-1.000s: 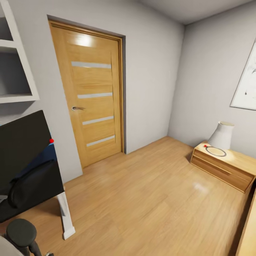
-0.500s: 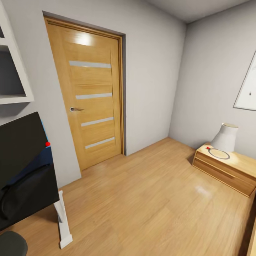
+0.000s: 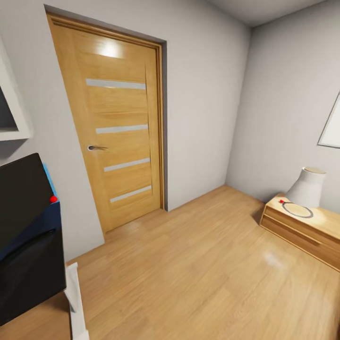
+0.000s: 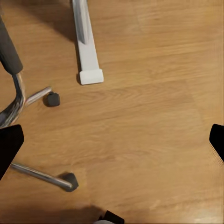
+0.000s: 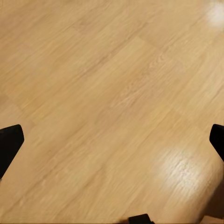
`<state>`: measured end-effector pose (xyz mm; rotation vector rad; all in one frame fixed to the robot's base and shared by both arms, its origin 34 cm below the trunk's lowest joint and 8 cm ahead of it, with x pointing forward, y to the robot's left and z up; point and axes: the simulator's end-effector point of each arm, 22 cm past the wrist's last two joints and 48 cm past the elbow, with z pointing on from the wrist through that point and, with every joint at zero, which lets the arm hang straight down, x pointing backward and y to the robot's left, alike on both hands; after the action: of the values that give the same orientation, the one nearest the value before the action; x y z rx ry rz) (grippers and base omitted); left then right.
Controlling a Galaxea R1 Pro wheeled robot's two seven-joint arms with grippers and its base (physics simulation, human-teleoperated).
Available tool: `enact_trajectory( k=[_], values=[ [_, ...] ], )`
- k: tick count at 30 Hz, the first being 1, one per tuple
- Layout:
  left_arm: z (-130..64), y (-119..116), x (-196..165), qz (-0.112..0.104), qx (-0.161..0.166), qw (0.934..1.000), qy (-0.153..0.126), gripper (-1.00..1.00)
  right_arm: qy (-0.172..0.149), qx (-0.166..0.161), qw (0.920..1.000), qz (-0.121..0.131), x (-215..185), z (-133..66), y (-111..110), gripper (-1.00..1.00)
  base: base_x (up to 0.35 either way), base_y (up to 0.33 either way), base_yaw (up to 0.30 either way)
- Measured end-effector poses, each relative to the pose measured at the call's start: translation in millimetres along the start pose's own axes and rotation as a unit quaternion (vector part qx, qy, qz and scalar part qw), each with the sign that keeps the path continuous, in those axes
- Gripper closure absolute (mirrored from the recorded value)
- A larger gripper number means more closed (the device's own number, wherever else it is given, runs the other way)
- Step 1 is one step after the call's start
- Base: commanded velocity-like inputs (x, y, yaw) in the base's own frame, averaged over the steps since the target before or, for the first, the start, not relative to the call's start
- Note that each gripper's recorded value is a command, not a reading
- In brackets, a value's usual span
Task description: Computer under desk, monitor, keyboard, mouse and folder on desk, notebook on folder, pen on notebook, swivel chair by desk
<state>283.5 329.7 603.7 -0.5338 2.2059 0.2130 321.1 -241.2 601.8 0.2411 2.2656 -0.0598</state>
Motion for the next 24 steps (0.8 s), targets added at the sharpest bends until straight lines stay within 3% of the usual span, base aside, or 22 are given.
enact_trajectory(
  k=[24],
  values=[
    [0.0, 0.0, 0.0, 0.000, 0.000, 1.0000, 0.000, -1.00, 0.001, 0.000, 1.0000, -0.001, 0.2, 0.1, -0.8, -1.00, 0.320, 0.000, 0.000]
  ],
)
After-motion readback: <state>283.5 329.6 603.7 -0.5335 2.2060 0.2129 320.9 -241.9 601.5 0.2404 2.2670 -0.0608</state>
